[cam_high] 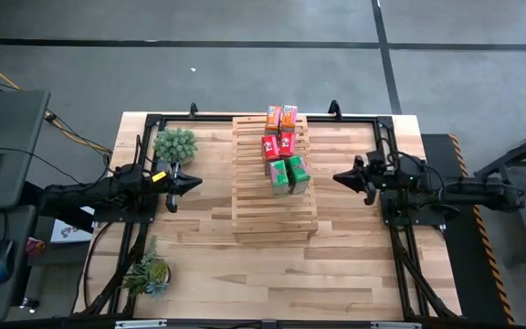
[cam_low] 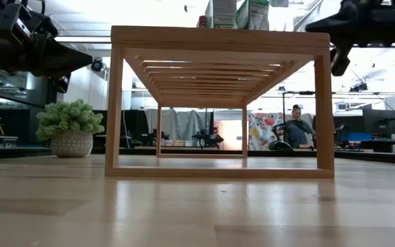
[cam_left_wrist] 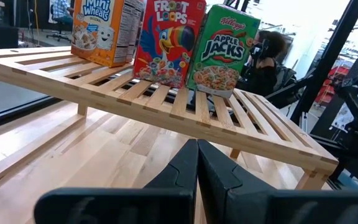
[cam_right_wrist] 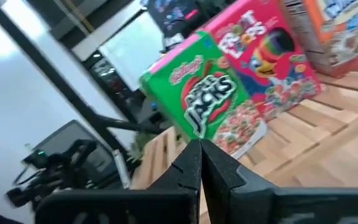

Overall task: Stack cereal on shelf
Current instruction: Return to Home Position

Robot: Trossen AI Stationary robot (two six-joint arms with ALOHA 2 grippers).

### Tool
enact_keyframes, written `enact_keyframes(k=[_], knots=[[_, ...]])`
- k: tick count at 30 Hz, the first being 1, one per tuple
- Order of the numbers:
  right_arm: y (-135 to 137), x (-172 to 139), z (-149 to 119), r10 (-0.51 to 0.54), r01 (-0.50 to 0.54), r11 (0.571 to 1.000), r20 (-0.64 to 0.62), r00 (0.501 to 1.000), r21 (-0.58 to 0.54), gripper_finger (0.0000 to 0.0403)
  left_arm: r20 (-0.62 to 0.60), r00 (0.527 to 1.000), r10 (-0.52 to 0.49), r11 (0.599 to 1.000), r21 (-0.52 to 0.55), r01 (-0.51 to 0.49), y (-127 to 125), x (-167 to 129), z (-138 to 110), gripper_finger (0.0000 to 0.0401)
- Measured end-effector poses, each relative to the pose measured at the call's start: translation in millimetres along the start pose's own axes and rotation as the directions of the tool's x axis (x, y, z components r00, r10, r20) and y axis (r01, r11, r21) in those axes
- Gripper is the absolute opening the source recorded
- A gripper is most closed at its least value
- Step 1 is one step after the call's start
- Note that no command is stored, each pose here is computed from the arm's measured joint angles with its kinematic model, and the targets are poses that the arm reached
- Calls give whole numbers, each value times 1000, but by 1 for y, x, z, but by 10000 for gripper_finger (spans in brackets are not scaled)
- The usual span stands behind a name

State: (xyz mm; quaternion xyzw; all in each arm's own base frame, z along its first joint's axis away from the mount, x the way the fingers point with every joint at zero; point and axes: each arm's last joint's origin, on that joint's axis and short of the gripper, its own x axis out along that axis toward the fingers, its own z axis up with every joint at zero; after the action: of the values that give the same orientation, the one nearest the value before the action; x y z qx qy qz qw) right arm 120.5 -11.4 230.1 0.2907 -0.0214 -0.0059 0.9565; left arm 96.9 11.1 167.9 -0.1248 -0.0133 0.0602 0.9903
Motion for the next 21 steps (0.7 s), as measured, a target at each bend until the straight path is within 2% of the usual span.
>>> enact_keyframes(k=[3,9,14,18,21], knots=[[-2,-7,-4,21,-21,1000,-6,1000,-9,0,0,1000,0,1000,0,0,0,0,0,0],[-2,-26,-8,-38,39,998,19,999,-41,0,0,1000,0,1000,0,0,0,0,0,0],[2,-36,-10,24,-20,999,89,996,-47,0,0,1000,0,1000,0,0,0,0,0,0],[-6,-31,-29,97,-92,995,161,982,-38,0,0,1000,0,1000,0,0,0,0,0,0],[-13,-27,-42,87,-81,996,157,984,-45,0,0,1000,0,1000,0,0,0,0,0,0]])
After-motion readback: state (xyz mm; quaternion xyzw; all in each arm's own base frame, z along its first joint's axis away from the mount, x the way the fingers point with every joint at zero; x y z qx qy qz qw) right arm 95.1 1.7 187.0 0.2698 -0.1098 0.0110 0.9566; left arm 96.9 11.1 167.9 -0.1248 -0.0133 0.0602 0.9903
